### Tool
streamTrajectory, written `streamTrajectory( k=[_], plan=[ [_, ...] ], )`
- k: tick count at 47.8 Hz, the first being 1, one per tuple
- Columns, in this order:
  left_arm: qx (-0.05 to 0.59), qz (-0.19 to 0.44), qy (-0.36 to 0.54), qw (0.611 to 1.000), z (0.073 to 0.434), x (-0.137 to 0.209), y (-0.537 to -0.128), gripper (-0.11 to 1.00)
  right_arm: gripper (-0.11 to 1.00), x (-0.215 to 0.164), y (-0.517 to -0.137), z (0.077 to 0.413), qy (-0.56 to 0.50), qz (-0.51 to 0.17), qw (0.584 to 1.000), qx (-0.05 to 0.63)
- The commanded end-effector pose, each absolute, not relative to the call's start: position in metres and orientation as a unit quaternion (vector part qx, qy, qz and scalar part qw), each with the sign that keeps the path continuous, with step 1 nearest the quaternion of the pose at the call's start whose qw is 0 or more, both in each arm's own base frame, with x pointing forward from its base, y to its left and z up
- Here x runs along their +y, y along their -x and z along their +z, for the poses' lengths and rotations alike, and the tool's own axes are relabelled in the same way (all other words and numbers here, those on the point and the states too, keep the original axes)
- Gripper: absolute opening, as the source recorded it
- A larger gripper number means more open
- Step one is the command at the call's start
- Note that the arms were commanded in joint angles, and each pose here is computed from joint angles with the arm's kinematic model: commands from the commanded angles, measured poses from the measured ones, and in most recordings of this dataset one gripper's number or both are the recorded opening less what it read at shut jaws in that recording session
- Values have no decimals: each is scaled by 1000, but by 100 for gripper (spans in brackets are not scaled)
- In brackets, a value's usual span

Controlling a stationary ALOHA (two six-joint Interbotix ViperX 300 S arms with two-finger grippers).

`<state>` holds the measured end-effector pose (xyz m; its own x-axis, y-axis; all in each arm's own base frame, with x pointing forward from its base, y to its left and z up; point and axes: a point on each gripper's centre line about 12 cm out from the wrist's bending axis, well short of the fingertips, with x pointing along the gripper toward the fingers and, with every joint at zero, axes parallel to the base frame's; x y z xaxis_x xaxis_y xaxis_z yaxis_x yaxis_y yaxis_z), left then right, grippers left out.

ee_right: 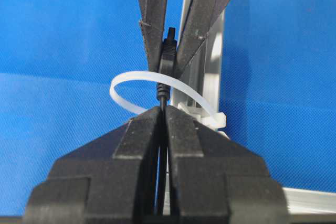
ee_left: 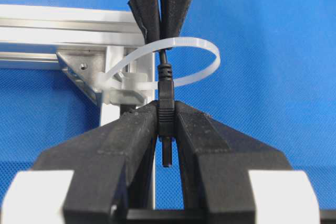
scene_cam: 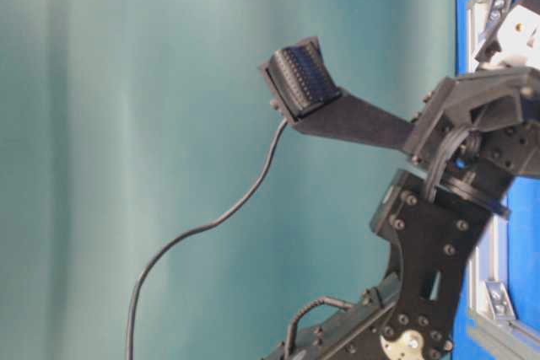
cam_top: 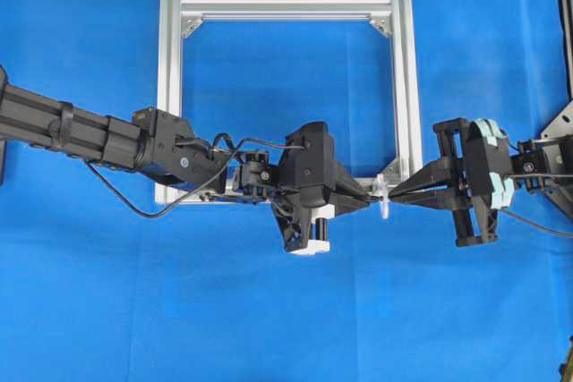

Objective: Insert the wire through the string loop located on the right side.
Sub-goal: 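Open the right gripper to release the cable, then pull the plug leftward with the left gripper, drawing cable through loop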

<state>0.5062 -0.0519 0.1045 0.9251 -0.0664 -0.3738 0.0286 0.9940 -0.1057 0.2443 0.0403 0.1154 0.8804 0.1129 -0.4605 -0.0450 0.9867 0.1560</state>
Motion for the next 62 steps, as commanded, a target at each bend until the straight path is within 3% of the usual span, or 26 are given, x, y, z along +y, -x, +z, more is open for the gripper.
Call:
streamTrajectory(
  k=[1, 7, 14, 18, 42, 62],
  plan=[
    [158, -29, 49, 986, 127, -55, -514, 8, 6, 40, -249, 121, -74, 39, 970, 230],
    [159, -29, 50, 986, 126, -55, -514, 8, 35, 40, -250, 120, -75, 39, 969, 232],
    [159, -30, 49, 986, 126, -56, -514, 8, 80, 40, -248, 120, -75, 38, 968, 235],
    [160, -29, 50, 985, 126, -56, -514, 8, 95, 40, -249, 120, -75, 38, 969, 234],
    [173, -29, 48, 983, 126, -53, -492, 8, 95, 40, -249, 120, -74, 38, 969, 234],
    [206, -27, 44, 977, 130, -46, -417, 8, 95, 40, -249, 119, -74, 38, 968, 237]
  ],
)
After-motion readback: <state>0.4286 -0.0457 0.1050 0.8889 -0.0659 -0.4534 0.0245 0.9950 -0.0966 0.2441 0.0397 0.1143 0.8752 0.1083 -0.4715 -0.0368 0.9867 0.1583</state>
